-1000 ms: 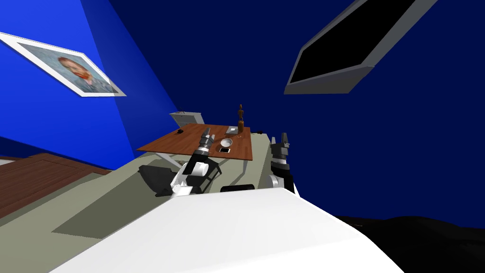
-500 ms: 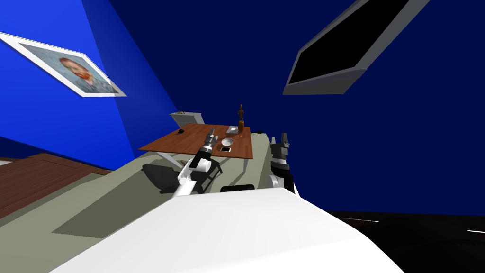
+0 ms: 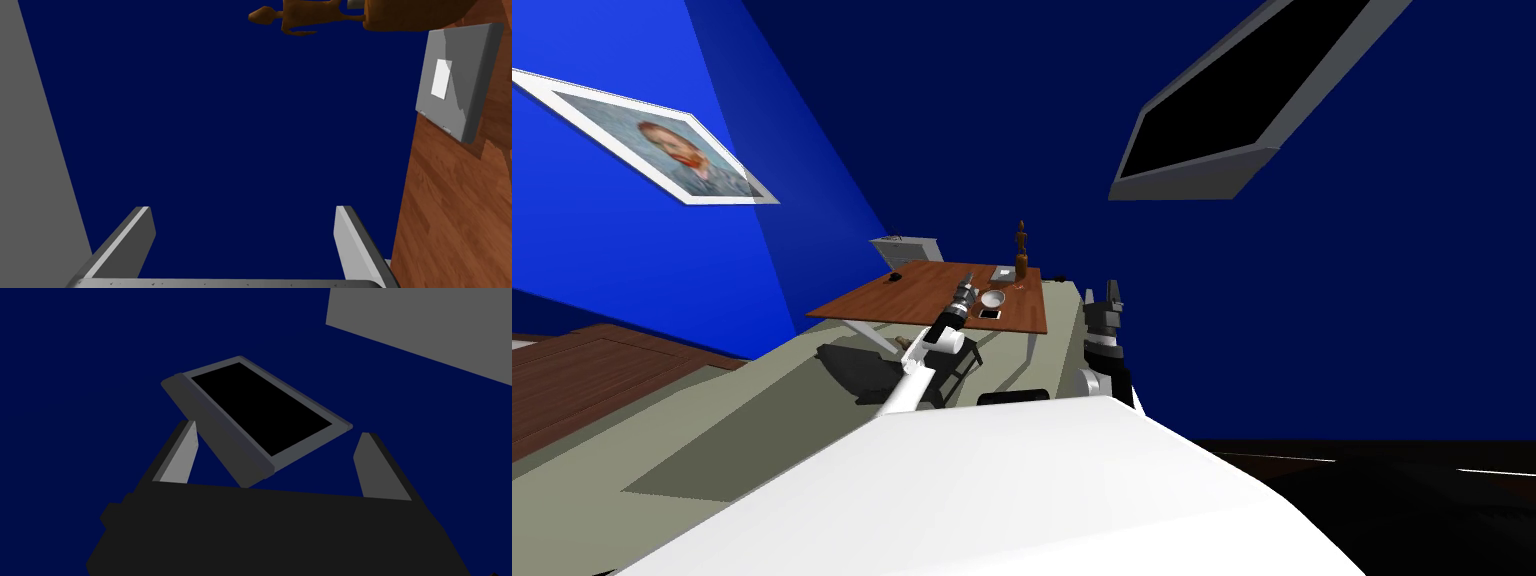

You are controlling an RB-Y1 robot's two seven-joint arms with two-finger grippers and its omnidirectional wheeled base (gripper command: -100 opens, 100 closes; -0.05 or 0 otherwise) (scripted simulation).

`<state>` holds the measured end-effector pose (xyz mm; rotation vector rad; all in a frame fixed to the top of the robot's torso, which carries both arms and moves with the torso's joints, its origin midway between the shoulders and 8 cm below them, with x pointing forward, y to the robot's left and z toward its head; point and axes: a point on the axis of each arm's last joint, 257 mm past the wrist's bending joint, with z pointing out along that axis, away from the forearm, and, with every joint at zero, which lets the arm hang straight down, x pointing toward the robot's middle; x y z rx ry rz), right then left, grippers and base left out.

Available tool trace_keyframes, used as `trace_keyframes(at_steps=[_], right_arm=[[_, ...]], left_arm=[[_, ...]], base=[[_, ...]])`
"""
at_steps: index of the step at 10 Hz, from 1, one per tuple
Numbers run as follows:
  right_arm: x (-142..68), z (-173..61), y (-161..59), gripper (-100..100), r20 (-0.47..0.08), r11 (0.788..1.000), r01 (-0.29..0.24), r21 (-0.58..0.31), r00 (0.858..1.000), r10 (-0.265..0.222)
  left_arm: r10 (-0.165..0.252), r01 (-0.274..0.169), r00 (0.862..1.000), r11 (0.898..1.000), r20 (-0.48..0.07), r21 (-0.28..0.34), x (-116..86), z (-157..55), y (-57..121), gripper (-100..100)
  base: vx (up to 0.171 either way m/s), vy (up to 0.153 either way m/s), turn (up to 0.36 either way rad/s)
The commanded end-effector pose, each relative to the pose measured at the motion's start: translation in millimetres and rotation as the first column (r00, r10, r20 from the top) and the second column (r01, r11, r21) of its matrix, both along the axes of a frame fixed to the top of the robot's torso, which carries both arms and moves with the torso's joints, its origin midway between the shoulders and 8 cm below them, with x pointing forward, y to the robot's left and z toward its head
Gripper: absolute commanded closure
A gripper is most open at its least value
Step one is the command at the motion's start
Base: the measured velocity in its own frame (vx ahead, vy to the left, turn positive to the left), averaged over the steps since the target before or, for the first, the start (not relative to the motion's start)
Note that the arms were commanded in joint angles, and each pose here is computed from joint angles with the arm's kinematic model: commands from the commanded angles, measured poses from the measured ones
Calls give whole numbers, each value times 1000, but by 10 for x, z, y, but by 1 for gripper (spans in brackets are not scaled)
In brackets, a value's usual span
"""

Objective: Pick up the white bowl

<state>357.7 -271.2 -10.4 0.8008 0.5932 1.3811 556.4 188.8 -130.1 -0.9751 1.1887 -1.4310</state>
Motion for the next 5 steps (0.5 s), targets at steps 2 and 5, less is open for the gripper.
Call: trace_keyframes(at_steps=[2, 5], right_arm=[[0, 0, 0, 0, 0, 1000, 0, 0, 1000, 0], [0, 0, 0, 0, 0, 1000, 0, 0, 1000, 0]], left_arm=[[0, 0, 999, 1000, -47, -1, 90, -188, -6, -100], [-8, 7, 995, 1000, -103, -9, 216, -353, -57, -100]], base=[[-9, 16, -6], [-5, 9, -4]])
